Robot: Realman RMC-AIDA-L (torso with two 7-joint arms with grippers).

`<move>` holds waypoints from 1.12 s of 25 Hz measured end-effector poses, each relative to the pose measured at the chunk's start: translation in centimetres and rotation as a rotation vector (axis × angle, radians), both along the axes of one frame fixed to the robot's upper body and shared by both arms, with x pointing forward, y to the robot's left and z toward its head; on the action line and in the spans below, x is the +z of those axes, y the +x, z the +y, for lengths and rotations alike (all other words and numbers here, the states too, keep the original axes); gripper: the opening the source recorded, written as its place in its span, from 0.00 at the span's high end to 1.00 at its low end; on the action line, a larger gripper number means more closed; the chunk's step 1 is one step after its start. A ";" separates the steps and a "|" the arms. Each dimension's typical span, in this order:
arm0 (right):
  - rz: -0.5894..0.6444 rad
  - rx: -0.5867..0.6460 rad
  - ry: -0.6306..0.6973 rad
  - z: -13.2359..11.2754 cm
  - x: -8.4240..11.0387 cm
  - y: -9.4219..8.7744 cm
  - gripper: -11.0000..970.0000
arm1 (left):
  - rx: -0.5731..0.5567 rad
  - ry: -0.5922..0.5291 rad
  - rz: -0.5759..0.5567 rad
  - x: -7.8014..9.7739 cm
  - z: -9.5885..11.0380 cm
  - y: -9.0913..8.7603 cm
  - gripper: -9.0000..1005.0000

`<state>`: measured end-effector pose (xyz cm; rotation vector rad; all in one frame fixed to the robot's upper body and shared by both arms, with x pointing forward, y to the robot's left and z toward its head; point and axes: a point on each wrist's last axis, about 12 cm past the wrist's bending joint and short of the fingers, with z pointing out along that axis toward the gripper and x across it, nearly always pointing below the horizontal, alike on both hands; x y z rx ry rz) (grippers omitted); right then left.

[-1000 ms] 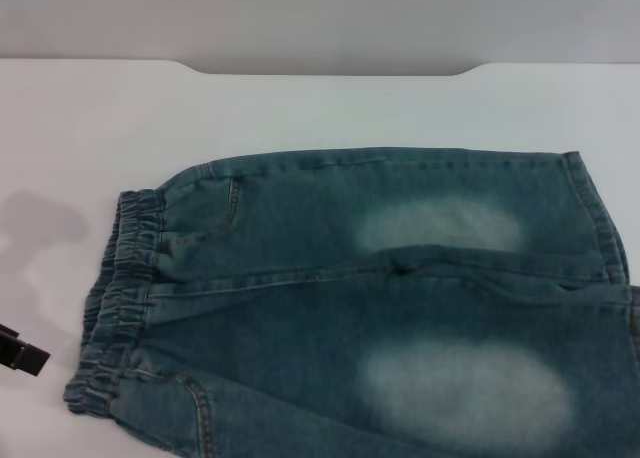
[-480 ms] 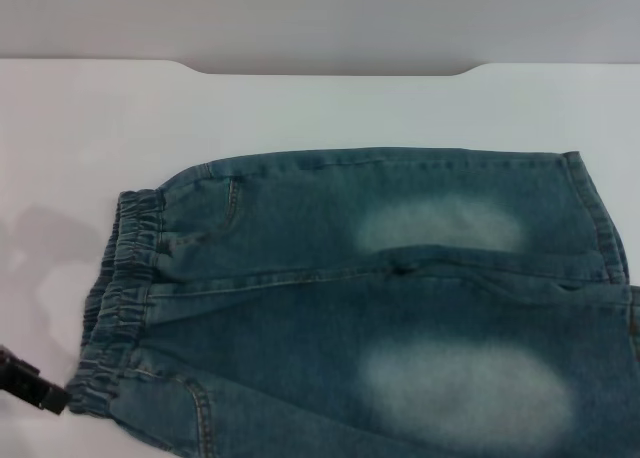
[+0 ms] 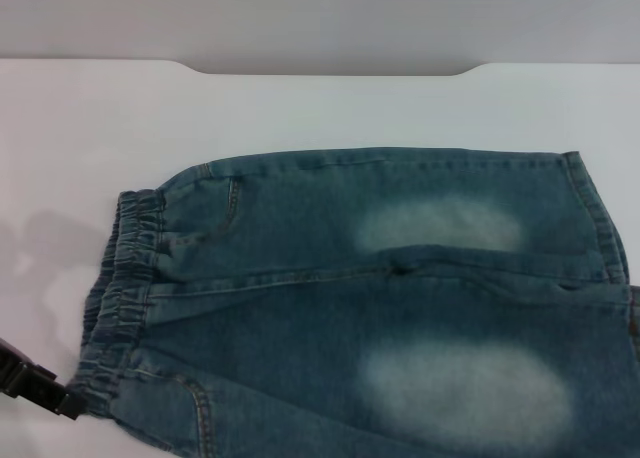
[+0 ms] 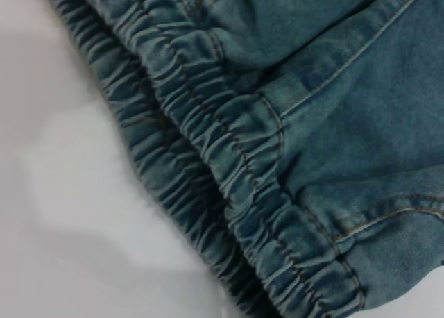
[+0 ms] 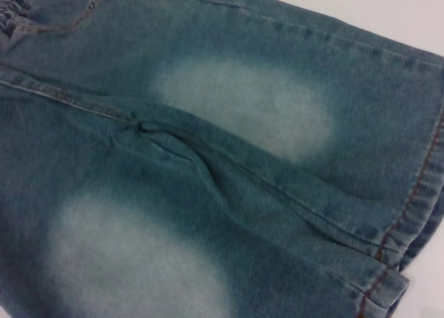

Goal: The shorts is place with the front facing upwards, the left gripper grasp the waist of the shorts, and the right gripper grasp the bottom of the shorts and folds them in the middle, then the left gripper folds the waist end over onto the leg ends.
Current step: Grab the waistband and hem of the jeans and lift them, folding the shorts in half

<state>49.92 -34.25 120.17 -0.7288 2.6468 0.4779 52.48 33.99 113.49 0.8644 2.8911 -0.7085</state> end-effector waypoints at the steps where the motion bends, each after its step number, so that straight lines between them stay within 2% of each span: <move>1: 0.000 -0.001 0.001 0.0 0.0 0.0 0.51 | -0.006 -0.006 0.003 -0.1 -0.3 0.1 0.32; 15: -0.014 0.017 0.012 0.3 0.3 0.1 0.51 | -0.042 -0.029 0.009 -0.1 -1.7 0.4 0.32; 28: -0.015 0.018 0.015 0.4 0.3 0.1 0.50 | -0.050 -0.030 -0.001 -0.1 -2.1 0.7 0.32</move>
